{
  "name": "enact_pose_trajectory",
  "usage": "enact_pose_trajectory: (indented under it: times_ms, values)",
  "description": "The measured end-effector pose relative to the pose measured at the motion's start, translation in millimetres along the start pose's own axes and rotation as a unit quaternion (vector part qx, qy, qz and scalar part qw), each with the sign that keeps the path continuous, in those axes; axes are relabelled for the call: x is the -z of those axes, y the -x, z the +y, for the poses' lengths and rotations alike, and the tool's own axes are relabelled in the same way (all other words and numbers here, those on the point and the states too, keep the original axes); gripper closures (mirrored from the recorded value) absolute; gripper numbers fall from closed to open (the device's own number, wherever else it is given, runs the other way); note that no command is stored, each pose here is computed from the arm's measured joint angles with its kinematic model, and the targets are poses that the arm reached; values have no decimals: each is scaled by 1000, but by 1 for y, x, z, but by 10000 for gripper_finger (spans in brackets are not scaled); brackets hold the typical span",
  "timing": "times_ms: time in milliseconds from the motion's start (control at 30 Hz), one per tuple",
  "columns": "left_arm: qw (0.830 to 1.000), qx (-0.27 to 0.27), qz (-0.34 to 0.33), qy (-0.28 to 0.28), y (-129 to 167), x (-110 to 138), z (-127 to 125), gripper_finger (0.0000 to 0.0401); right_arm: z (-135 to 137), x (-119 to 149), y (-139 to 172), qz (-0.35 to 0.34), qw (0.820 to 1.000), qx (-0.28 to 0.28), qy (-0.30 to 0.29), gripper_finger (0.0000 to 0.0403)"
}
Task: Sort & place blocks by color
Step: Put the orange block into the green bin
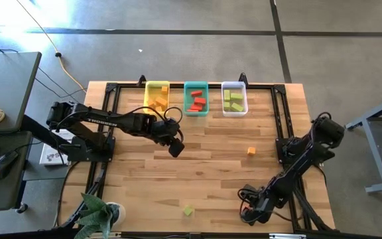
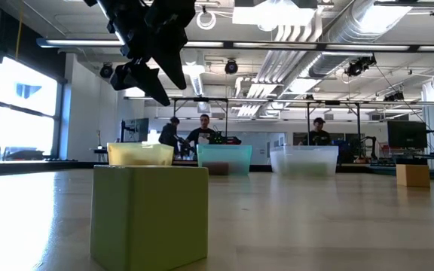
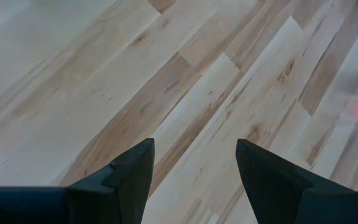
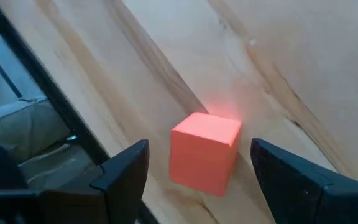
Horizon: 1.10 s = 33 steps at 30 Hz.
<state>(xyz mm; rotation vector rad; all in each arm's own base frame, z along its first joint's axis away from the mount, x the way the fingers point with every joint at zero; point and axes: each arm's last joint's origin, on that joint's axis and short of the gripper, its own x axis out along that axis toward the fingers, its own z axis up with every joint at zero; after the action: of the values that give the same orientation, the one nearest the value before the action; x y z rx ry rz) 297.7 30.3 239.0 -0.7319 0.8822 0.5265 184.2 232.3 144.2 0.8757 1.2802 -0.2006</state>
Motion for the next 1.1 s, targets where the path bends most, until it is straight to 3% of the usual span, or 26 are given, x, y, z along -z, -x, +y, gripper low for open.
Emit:
enact_pose_trajectory:
  times_ms: [300, 600, 933, 1100]
  values:
    - [1000, -1, -2, -1, 0, 0, 0, 187, -3, 0, -9, -4, 999, 19, -31, 150]
    - [1000, -1, -2, -1, 0, 0, 0, 187, -4, -2, -10, -6, 999, 27, -46, 298]
    - [1000, -1, -2, -2, 0, 0, 0, 187, -6, -19, 0, -44, 997, 28, -54, 300]
    - [999, 7, -2, -38, 0, -1, -1, 187, -8, -38, 9, -59, 996, 33, -62, 300]
